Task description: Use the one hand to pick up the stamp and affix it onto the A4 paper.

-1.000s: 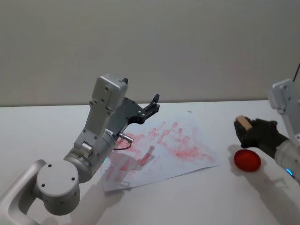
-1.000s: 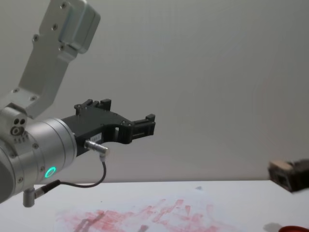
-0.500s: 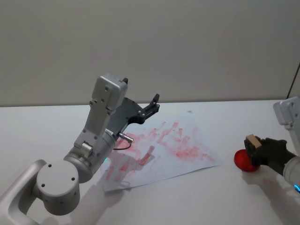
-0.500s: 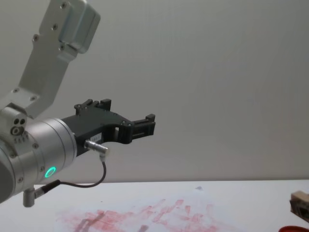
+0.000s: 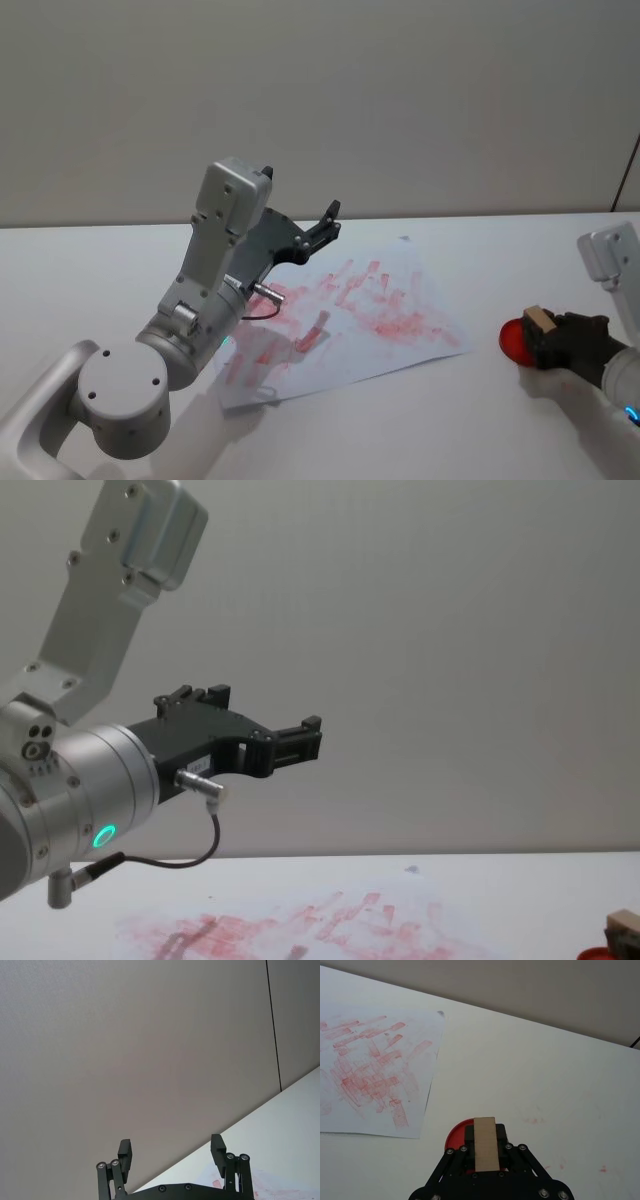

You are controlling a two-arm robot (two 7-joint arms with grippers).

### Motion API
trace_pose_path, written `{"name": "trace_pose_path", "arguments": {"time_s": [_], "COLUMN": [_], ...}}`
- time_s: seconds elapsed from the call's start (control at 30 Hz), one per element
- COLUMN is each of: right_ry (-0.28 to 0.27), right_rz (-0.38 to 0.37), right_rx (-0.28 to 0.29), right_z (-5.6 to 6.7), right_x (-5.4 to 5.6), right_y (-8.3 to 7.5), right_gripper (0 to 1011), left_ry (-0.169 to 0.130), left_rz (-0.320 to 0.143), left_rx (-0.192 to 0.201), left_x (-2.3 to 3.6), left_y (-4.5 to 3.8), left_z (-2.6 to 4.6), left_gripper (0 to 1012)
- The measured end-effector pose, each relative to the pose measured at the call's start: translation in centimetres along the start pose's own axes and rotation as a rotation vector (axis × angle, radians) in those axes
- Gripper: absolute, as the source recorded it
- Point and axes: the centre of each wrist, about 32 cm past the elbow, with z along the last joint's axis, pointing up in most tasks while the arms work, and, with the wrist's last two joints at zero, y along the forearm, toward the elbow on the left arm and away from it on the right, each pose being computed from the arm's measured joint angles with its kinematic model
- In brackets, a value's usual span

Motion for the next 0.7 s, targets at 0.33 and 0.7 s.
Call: {"name": "trace_pose_path", "arguments": {"time_s": [0.33,0.7], "right_ry": [-0.002,-0.003], "right_rz": [0.007,0.01], "right_rx": [-0.011,-0.016], "right_z": [-0.14,-0.22], "right_x": [-0.04,-0.05], "right_y": [0.27,0.39], "right_gripper": [422,764], "left_ry": [0.0,0.0], "left_rz": [0.0,0.0], "left_rx": [0.0,0.0], "left_x": [0.0,0.0], "left_y": [0.0,0.0], "left_z": [0.0,0.0], "left_gripper": [1001,1001]}}
